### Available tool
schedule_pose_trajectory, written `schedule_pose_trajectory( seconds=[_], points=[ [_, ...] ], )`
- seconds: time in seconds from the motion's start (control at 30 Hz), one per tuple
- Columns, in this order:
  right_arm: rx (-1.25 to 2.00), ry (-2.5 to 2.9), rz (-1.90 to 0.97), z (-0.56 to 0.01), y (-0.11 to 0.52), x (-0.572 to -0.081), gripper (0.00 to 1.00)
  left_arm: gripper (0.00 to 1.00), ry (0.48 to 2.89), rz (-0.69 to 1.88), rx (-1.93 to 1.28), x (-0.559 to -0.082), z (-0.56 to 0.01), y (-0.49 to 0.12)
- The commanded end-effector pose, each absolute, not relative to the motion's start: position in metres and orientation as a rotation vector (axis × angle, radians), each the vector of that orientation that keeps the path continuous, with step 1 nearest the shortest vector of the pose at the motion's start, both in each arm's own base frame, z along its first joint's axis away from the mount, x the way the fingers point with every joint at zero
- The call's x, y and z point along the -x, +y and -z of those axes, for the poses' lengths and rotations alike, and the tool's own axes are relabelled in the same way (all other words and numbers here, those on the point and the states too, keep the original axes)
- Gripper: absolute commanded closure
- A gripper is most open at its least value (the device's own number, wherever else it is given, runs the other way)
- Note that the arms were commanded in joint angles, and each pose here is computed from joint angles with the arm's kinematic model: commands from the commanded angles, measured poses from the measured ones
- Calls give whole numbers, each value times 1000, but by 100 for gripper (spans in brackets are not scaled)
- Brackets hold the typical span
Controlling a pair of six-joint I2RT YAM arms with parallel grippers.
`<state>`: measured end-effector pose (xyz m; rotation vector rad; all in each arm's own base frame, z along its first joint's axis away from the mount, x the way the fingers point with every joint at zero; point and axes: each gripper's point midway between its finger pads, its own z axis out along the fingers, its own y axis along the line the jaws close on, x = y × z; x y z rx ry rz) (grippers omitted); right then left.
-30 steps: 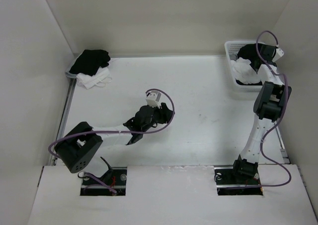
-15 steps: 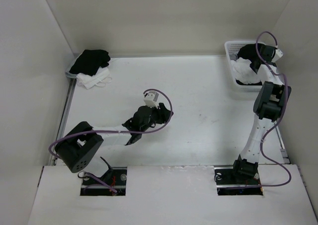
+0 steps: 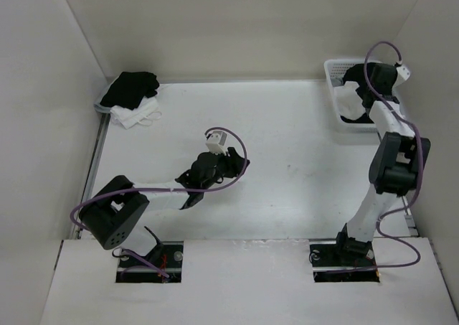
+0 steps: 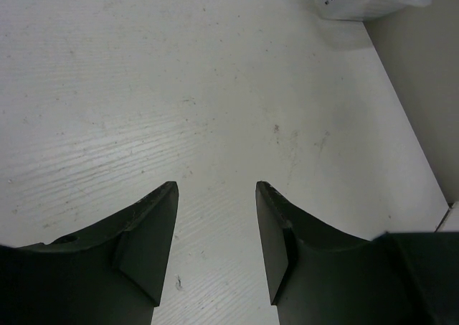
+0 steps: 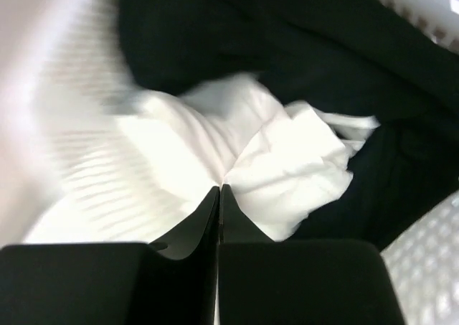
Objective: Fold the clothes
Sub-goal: Grab the tank top from the pile, then move the tank top to the center of the board
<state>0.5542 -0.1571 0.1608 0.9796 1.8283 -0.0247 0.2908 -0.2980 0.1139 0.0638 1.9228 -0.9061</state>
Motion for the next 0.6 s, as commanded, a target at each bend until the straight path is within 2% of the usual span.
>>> schedule_pose_trajectory(
  seconds=[0.0, 0.1, 0.13, 0.23, 0.33, 0.37, 0.4, 0.47, 0.5, 0.57],
  points=[
    [-715, 1399, -224, -376, -76, -530, 100, 54, 1871, 968, -24, -295, -127, -298],
    [-615, 1338, -318, -423, -29, -500, 100, 54, 1842, 967, 8, -301, -139, -288],
    [-543, 1309, -388, -450, 5, -475, 99, 55, 1814, 968, 39, -304, -150, -279],
    [-439, 1334, -516, -451, 69, -433, 98, 55, 1770, 955, 126, -310, -172, -252],
    [-351, 1485, -676, -383, 146, -395, 91, 54, 1740, 921, 228, -314, -188, -218],
    [-330, 1565, -736, -344, 177, -379, 85, 53, 1736, 905, 270, -313, -191, -203],
    [-301, 1652, -793, -300, 207, -359, 71, 51, 1736, 881, 314, -313, -190, -187],
    [-235, 1803, -836, -236, 240, -325, 52, 51, 1748, 826, 386, -308, -183, -160],
    [-223, 1870, -830, -209, 244, -308, 49, 51, 1757, 800, 405, -306, -178, -152],
    [-240, 1925, -817, -184, 240, -291, 50, 51, 1782, 749, 422, -303, -168, -142]
  ],
)
